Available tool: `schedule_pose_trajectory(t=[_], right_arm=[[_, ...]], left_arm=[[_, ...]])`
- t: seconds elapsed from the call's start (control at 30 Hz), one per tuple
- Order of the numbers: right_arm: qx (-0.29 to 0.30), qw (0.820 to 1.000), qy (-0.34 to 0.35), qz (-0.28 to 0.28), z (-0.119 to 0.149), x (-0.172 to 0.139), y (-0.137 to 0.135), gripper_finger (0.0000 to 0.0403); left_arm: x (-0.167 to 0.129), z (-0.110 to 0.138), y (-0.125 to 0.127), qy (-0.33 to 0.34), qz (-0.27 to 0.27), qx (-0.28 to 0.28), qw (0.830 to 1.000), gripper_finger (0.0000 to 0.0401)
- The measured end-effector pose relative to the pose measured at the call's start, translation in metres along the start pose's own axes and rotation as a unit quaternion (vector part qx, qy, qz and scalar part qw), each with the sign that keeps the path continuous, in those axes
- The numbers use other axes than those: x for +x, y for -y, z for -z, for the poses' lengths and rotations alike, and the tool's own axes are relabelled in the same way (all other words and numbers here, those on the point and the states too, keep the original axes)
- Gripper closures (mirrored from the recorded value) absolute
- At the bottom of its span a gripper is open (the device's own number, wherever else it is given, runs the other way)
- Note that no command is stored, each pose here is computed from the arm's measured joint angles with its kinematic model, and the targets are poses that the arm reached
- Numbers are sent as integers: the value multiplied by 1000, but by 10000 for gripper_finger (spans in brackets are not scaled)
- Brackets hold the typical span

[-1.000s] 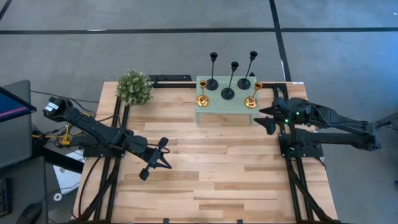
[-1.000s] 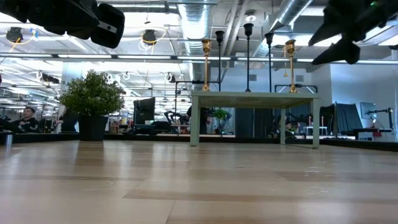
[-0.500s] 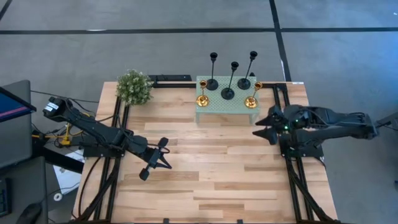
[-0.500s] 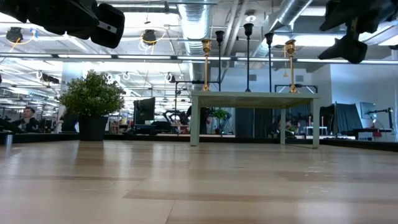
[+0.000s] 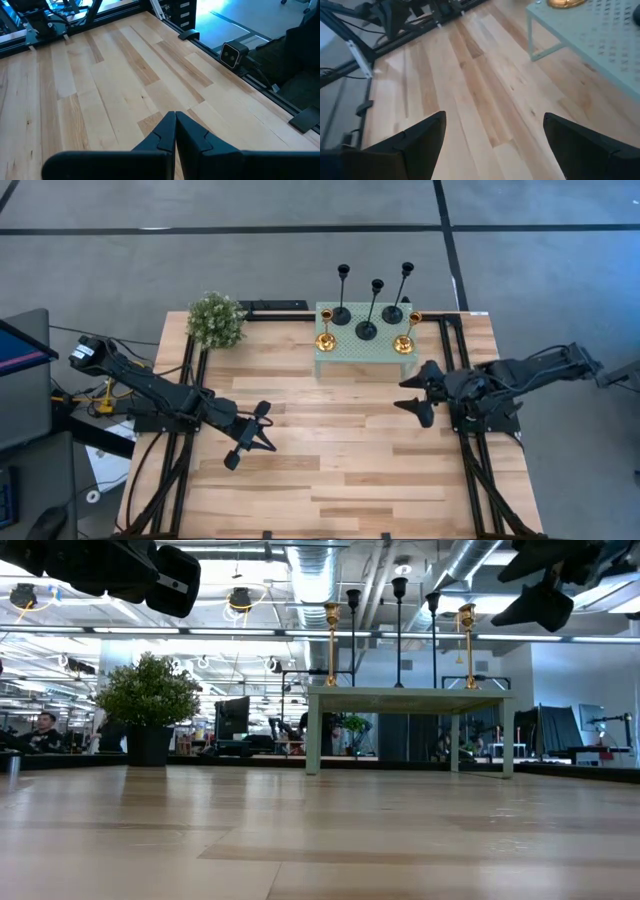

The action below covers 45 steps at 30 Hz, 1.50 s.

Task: Pick & Place candle stick holders
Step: Return to Home Position

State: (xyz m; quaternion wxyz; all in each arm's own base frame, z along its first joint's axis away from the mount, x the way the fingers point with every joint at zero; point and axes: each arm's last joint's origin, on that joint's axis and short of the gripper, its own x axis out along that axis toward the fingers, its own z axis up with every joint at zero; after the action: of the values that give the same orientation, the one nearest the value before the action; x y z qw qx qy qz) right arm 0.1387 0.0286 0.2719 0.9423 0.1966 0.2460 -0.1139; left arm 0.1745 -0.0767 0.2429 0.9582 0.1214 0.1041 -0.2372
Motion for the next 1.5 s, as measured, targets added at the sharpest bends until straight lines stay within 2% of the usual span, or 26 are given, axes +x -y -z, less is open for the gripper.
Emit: schedule_pose_trajectory(t=[0.13, 0.3, 0.57, 0.67, 0.87, 1.0, 1.1, 1.33, 1.4, 1.5], right_arm=[[-11, 1000, 13, 18, 2, -1, -3, 79], [8, 1000, 15, 18, 3, -1, -4, 79], [1, 1000, 14, 21, 3, 0, -5, 79], [-20, 999, 17, 38, 2, 3, -3, 79], [-21, 998, 10, 62, 2, 12, -1, 94], [-24, 997, -3, 79, 2, 20, 0, 136], [-34, 996, -19, 79, 3, 26, 0, 186], [-76, 994, -34, 73, 4, 34, -2, 372], [-89, 993, -28, 69, 3, 34, -3, 390], [-84, 995, -12, 60, 0, 34, -5, 388]], left_arm=[[0, 0, 0, 0, 0, 0, 1000, 391], [0, 0, 0, 0, 0, 0, 1000, 391], [0, 0, 0, 0, 0, 0, 1000, 391], [0, 0, 0, 0, 0, -2, 1000, 391], [0, 0, 0, 0, 0, -2, 1000, 391], [0, 0, 0, 0, 0, -2, 1000, 391], [0, 0, 0, 0, 0, -2, 1000, 391], [0, 0, 0, 1, 0, -2, 1000, 391], [0, 0, 0, 2, 0, -2, 1000, 391], [0, -1, 0, 4, -1, -2, 1000, 391]])
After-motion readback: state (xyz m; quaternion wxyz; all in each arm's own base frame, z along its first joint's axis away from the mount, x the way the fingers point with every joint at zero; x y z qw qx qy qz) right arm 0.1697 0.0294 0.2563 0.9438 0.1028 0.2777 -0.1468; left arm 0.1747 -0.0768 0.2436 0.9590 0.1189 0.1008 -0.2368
